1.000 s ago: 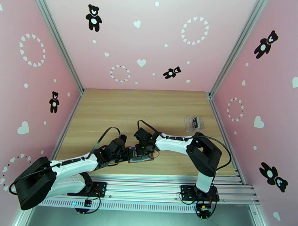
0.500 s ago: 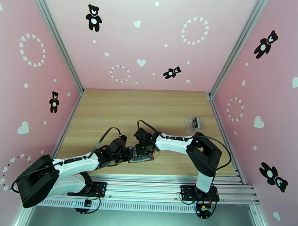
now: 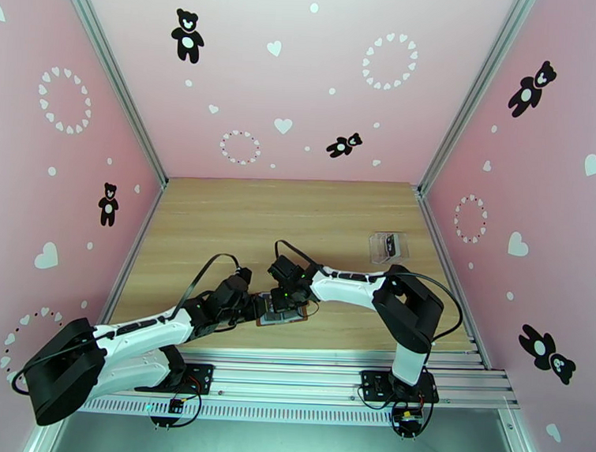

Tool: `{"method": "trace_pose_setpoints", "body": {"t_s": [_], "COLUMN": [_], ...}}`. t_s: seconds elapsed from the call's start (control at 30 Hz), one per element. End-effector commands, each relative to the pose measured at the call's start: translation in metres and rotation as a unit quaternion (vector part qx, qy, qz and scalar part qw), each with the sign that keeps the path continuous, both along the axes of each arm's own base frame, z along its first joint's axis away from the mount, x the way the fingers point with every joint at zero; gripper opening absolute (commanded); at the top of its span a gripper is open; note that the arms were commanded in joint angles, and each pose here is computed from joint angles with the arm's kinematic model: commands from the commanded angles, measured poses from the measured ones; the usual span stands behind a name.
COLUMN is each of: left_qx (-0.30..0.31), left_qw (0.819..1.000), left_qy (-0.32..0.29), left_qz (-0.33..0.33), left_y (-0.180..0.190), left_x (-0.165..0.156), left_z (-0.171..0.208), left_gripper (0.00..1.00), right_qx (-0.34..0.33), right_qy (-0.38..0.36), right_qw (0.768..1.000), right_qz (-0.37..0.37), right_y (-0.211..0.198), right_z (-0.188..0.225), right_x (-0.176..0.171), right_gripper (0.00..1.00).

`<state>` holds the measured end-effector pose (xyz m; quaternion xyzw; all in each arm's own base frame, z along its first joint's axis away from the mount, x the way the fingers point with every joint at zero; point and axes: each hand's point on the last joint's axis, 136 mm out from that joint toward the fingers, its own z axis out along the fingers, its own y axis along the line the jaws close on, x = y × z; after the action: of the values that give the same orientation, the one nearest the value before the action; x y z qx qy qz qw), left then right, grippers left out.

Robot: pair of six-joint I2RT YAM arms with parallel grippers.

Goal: Put the credit cards into the card holder

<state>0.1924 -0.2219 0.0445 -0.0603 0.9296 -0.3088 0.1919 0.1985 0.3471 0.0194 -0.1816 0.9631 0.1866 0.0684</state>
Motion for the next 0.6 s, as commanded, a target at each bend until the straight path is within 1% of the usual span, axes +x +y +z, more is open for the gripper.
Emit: {"method": "trace_pose_setpoints", "body": {"t_s": [0.0,0.57], "left_qx": [-0.002,-0.009], "left_qw": [1.0,1.0], "left_qy": [0.005,0.01], "left_qz": [-0.002,-0.014], "left_y": [-0.006,-0.017], "left_x": [0.001,0.001], "left_z": [-0.001,-0.004], "left_gripper": [0.24,0.24], "right_qx": [-0.03,-0.029], "right_qy": [0.019,0.019], "right_qw": [0.999,0.999], "right_qz": [0.005,0.007], "right_y": [-0.013,-0.014], "right_z": [-0.016,-0.017], "right_x": [-0.012,-0.013], "right_gripper": [0.03,0.03]}}
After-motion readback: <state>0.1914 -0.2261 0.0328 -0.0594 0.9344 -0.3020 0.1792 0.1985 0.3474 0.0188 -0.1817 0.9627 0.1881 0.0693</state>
